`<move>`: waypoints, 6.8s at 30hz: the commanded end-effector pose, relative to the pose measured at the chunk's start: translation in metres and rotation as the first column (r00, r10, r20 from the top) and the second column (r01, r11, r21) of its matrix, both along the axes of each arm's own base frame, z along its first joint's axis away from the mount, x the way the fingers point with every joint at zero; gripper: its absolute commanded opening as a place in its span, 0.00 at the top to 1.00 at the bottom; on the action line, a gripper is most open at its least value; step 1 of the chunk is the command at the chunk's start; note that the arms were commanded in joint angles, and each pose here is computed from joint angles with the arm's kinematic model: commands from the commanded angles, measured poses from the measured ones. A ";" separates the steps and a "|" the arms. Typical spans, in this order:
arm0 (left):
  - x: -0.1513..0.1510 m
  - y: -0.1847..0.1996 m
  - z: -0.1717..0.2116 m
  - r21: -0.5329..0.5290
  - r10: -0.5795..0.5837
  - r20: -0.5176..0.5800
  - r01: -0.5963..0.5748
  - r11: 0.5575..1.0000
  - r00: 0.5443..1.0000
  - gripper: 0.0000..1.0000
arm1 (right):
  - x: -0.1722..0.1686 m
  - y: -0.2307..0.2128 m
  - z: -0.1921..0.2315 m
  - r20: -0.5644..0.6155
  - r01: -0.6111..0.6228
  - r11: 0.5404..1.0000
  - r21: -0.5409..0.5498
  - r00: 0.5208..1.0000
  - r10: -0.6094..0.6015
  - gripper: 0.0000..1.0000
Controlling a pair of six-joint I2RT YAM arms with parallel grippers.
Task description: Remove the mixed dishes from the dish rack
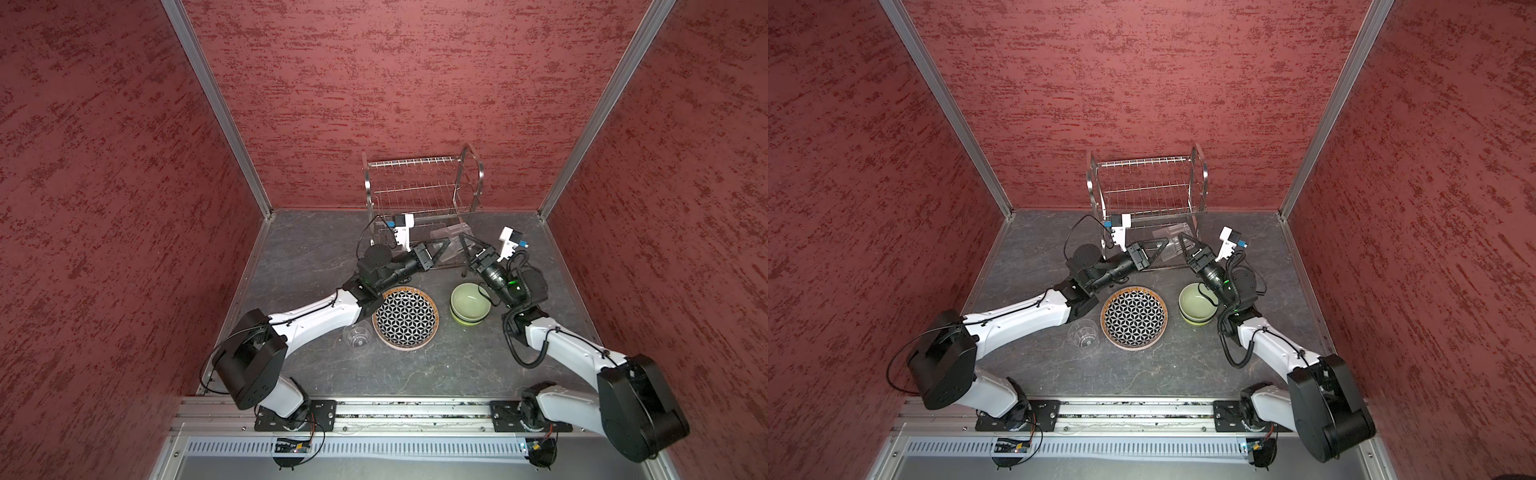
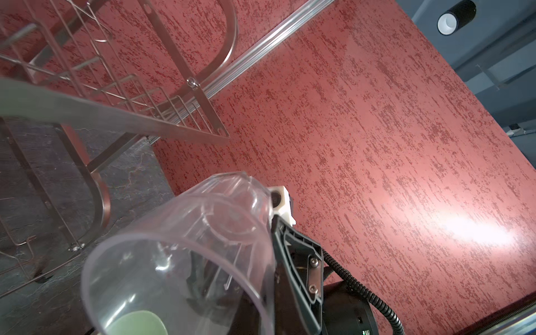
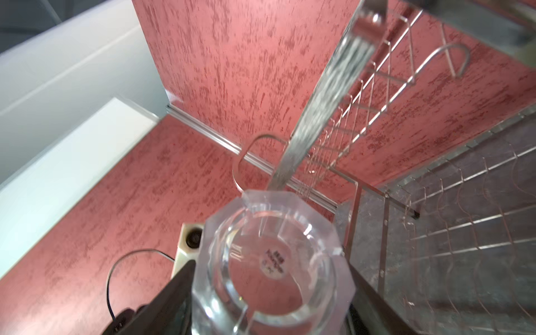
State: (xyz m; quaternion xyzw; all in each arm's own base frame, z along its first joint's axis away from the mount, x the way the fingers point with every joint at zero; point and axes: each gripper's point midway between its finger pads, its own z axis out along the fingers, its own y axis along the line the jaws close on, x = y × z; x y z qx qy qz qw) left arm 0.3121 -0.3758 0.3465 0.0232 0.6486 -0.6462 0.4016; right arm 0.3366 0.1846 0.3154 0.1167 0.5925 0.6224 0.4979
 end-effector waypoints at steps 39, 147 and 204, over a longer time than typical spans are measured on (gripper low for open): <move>-0.091 0.223 -0.004 0.620 0.485 0.121 -0.448 0.644 0.866 1.00 | -0.025 -0.012 -0.030 -0.004 0.079 0.917 -0.391 0.996 -0.087 0.01; 0.019 0.361 -0.099 0.677 0.694 0.558 -0.733 -0.064 0.455 0.01 | -0.038 -0.155 -0.091 0.279 0.489 0.209 -0.847 0.742 -0.609 0.01; 0.088 0.392 -0.233 0.675 0.648 0.480 -0.721 0.159 0.592 0.01 | 0.041 -0.227 -0.177 0.350 0.595 0.238 -0.768 0.701 -0.621 0.01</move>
